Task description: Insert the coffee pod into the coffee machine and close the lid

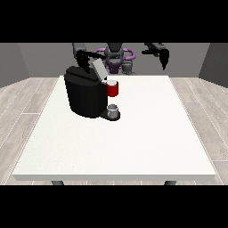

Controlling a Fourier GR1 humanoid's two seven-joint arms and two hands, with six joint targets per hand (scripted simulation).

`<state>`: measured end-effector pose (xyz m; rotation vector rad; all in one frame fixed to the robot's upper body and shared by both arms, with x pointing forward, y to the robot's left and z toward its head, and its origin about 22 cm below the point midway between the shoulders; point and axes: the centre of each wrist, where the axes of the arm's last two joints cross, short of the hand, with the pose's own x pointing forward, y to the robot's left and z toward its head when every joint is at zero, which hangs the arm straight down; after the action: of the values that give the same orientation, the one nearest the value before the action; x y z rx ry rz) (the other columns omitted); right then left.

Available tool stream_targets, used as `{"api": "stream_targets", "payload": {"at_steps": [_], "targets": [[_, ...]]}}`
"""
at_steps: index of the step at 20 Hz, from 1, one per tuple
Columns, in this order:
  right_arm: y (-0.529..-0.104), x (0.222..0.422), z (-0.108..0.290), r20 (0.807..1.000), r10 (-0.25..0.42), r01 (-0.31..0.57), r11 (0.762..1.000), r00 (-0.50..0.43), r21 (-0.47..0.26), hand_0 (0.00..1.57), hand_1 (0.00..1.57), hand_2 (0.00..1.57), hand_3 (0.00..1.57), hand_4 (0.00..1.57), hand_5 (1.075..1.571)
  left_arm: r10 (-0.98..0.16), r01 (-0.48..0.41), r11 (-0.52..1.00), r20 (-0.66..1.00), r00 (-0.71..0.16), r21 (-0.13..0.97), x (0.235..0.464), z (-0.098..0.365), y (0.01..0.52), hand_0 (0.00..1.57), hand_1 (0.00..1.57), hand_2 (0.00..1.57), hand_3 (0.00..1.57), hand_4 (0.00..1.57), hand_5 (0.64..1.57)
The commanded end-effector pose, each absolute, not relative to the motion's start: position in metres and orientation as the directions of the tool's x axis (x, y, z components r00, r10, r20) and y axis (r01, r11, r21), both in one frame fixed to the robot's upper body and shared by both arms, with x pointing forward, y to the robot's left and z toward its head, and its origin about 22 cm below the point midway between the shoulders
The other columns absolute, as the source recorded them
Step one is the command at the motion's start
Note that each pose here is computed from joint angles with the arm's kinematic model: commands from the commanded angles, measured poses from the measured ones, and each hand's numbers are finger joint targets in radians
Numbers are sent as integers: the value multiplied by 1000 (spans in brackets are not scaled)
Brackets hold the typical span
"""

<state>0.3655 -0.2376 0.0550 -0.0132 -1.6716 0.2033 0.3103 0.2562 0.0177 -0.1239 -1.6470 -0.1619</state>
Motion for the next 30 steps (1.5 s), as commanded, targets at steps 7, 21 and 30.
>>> {"api": "stream_targets", "payload": {"at_steps": [7,21,30], "targets": [[-230,390,79,983,134,-127,981,-124,-150,0,0,0,0,0,1571,-10,143,989,996,-91,23,297,17,252,0,0,0,0,0,1571],[-191,399,88,962,182,-188,957,-203,-220,0,0,0,0,182,1571,-41,137,989,988,-150,61,301,19,272,0,0,0,0,0,1571],[-152,401,99,925,270,-237,912,-267,-334,0,0,0,0,125,1571,-49,85,995,992,-115,59,314,31,262,0,0,0,0,192,1571]]}}
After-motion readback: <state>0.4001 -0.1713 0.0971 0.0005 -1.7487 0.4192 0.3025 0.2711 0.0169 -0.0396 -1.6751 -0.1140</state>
